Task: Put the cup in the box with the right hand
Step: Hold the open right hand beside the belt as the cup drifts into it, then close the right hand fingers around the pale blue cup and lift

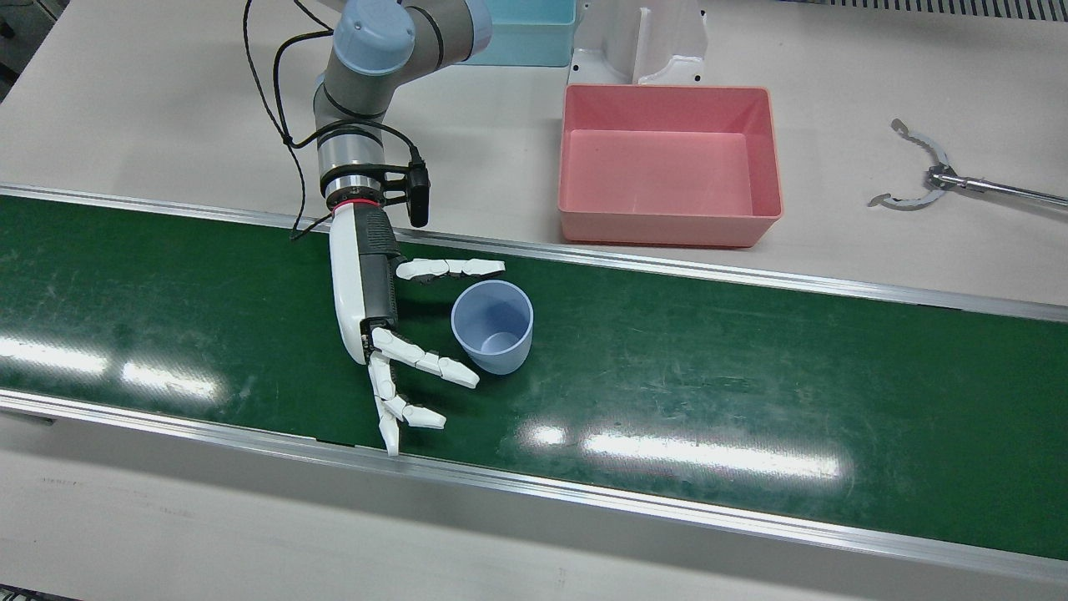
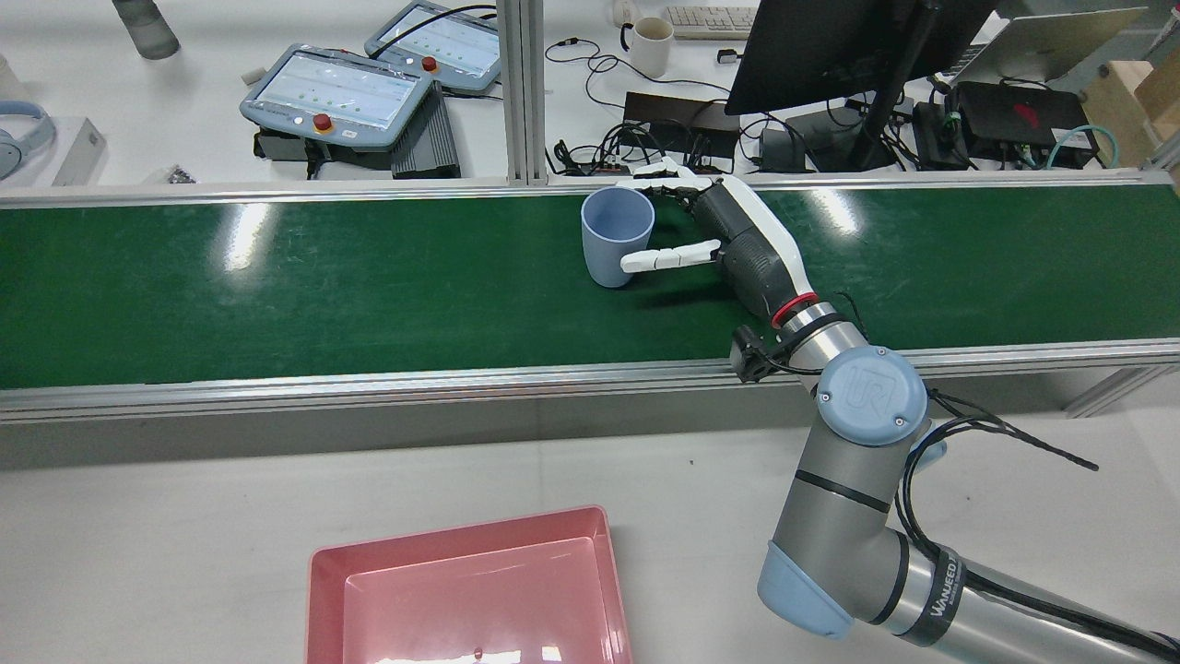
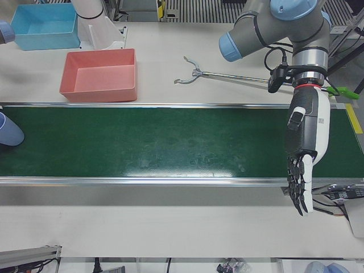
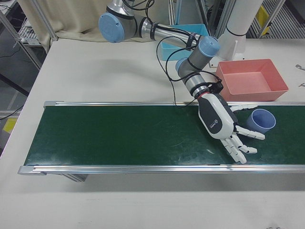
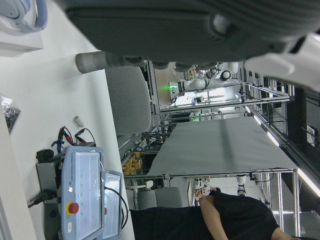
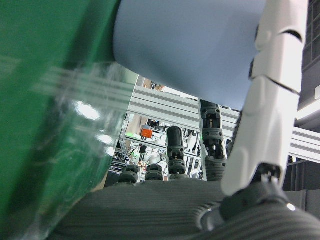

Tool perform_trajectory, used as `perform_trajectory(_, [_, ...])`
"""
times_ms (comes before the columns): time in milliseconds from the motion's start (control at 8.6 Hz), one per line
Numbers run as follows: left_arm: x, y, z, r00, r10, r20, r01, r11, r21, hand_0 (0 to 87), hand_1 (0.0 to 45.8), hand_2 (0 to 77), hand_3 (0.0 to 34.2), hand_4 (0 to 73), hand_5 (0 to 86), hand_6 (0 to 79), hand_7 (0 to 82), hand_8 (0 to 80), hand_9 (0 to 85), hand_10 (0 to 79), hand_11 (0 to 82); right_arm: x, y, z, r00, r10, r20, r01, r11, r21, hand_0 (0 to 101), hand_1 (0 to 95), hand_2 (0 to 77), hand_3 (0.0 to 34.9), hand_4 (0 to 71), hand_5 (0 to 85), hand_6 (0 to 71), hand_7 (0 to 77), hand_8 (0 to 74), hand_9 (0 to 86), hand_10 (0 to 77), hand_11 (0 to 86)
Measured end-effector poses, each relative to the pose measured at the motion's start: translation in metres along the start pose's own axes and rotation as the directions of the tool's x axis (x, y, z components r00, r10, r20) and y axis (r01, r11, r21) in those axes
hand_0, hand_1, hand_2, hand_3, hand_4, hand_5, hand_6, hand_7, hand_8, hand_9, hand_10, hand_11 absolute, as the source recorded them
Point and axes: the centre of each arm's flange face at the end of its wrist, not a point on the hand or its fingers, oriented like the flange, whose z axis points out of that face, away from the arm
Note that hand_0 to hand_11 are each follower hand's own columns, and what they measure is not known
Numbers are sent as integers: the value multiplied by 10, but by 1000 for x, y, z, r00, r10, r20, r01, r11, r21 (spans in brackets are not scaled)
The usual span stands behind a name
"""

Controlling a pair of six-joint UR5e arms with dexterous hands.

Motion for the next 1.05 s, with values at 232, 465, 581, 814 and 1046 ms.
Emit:
perform_trajectory(232, [0, 0, 0, 1000, 0, 0, 0, 1000, 0, 0, 5, 5, 0, 0, 0, 0, 0, 0, 0, 0, 0, 0, 1, 0, 1000, 1, 1, -1, 1000, 0, 553, 185, 60, 0, 273, 60, 82, 349, 11, 71, 33, 65])
perform_trajectory(465, [0, 0, 0, 1000, 0, 0, 0, 1000, 0, 0, 5, 5, 0, 0, 0, 0, 0, 0, 0, 0, 0, 0, 1, 1, 1000, 1, 1, -1, 1000, -1, 554, 185, 60, 0, 273, 60, 82, 349, 11, 71, 33, 65])
perform_trajectory(581, [0, 0, 0, 1000, 0, 0, 0, 1000, 0, 0, 5, 5, 0, 0, 0, 0, 0, 0, 0, 0, 0, 0, 1, 1, 1000, 0, 1, 0, 1000, 0, 554, 185, 60, 0, 273, 60, 82, 349, 11, 71, 33, 65])
perform_trajectory(814, [0, 0, 0, 1000, 0, 0, 0, 1000, 0, 0, 5, 5, 0, 0, 0, 0, 0, 0, 0, 0, 0, 0, 0, 0, 1000, -1, 0, 1, 1000, 1, 553, 185, 60, 0, 278, 60, 82, 355, 11, 71, 33, 65])
perform_trajectory(1046, [0, 0, 0, 1000, 0, 0, 0, 1000, 0, 0, 5, 5, 0, 0, 0, 0, 0, 0, 0, 0, 0, 0, 0, 0, 1000, 0, 0, 0, 1000, 1, 554, 185, 60, 0, 278, 60, 82, 349, 16, 76, 33, 71])
